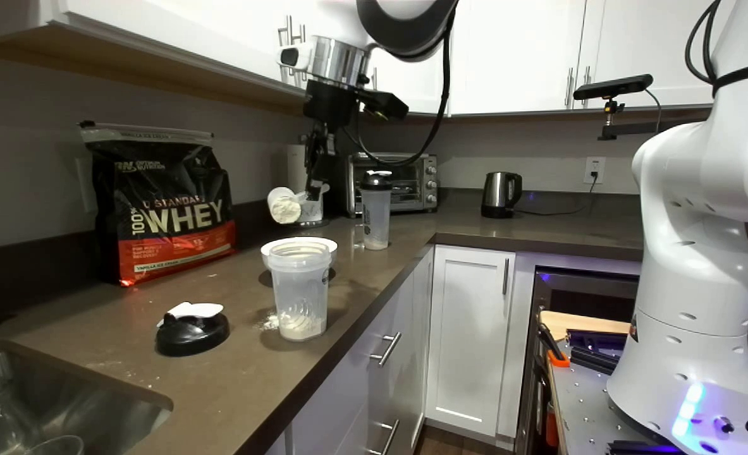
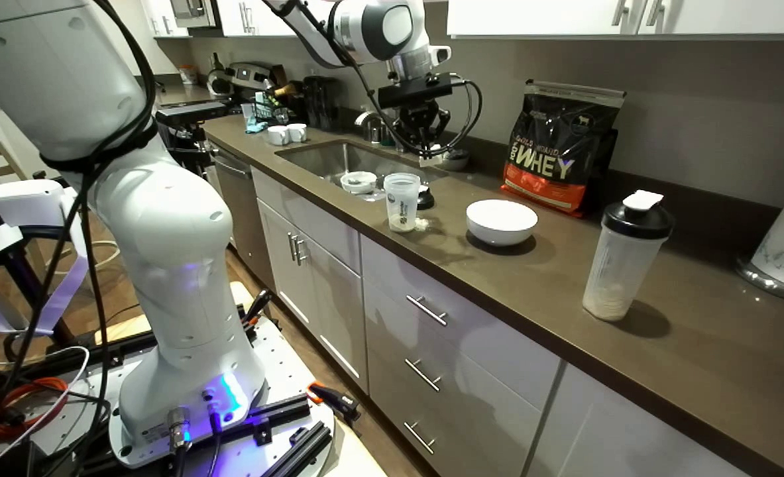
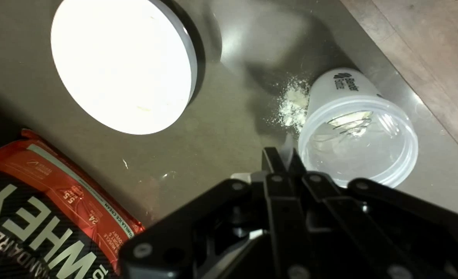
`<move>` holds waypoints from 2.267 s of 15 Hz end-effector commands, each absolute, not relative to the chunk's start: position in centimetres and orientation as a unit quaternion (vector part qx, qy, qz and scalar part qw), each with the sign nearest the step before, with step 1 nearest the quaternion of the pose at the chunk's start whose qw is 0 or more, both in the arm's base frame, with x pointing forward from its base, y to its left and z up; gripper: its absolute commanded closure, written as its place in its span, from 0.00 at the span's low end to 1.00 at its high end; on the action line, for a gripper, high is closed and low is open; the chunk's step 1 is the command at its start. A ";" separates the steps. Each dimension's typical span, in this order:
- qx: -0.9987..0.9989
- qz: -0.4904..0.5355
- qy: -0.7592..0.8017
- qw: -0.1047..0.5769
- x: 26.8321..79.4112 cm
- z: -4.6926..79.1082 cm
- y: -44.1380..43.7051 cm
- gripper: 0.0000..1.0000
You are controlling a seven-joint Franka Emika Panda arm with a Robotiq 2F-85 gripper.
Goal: Put one scoop of powder from the white bowl into the clear bottle on the left
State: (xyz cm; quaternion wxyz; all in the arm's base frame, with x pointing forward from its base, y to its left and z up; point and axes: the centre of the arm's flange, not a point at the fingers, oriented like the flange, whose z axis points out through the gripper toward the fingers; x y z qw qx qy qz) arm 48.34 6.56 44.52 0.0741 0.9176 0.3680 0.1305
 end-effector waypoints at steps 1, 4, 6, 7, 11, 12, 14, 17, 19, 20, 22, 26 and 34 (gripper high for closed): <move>0.914 0.126 0.380 0.064 47.0 44.9 6.7 0.99; 0.913 0.125 0.382 0.065 46.7 44.5 6.9 0.99; 0.913 0.122 0.383 0.065 46.5 44.3 6.9 0.99; 0.913 0.122 0.383 0.065 46.4 44.2 6.9 0.99; 0.913 0.121 0.384 0.067 46.2 43.9 6.9 0.99; 0.913 0.121 0.384 0.067 46.2 43.9 7.0 0.99; 0.912 0.126 0.383 0.072 46.0 43.8 7.1 0.99; 0.911 0.130 0.384 0.075 45.9 43.8 7.2 0.99; 0.910 0.133 0.386 0.078 45.8 43.9 7.4 0.99; 0.909 0.135 0.387 0.079 45.7 43.9 7.5 0.99; 0.907 0.140 0.388 0.083 45.4 44.1 7.6 0.99; 0.904 0.147 0.391 0.085 44.3 44.1 7.9 0.99; 0.899 0.148 0.403 0.088 43.0 43.6 9.4 0.99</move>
